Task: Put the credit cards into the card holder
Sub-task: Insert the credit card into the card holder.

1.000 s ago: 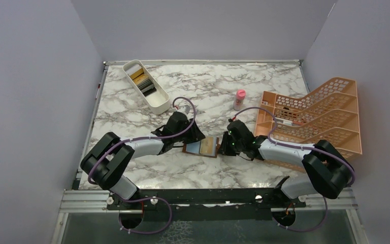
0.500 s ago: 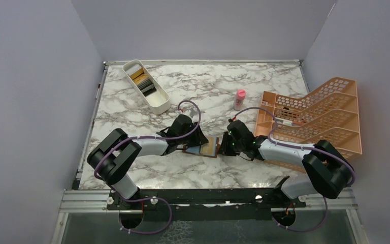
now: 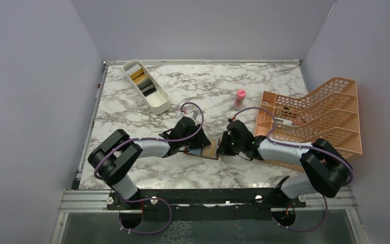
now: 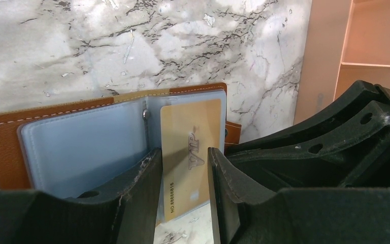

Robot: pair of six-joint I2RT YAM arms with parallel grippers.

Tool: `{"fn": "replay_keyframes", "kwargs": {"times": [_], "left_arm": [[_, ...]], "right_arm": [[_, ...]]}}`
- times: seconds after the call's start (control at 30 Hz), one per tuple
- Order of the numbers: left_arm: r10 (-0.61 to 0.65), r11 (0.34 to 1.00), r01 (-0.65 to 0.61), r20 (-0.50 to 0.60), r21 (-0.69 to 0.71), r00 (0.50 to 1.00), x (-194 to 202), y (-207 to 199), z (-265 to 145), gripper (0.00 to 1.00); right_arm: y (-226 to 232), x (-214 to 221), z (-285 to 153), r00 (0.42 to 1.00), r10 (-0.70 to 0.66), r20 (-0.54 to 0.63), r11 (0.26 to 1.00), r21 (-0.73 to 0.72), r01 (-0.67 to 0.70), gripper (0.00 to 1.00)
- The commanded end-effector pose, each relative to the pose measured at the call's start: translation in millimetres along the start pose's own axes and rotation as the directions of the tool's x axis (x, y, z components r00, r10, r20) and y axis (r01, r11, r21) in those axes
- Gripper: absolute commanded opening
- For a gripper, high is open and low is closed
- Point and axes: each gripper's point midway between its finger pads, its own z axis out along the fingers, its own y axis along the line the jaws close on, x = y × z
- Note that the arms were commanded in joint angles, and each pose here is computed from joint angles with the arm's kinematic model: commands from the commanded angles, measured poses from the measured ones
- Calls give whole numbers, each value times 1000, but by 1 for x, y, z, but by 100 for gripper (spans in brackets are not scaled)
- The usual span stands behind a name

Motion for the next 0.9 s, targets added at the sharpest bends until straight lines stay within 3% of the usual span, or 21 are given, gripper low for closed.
{"fn": "replay_keyframes", "kwargs": {"times": [0.0, 0.23, 0.43, 0.7, 0.87], "left_arm": [[14, 998, -16, 28, 66, 1000, -8, -25, -1, 40], [83, 997, -82, 81, -13, 993, -40, -15, -24, 42], [65, 997, -61, 115, -45, 991, -63, 9, -45, 42], [4, 993, 6, 87, -117, 996, -57, 61, -56, 42], [13, 993, -6, 58, -117, 998, -50, 68, -55, 43]], "right_arm": [[5, 3, 1, 1000, 4, -10, 1000, -29, -4, 19], [-6, -6, -29, 985, -171, 36, 985, 11, 171, 23], [5, -36, -47, 915, -376, 150, 925, 5, 379, 27], [18, -46, -25, 884, -464, 57, 886, 1, 465, 30], [13, -45, -12, 870, -493, 17, 870, 17, 492, 38]]}}
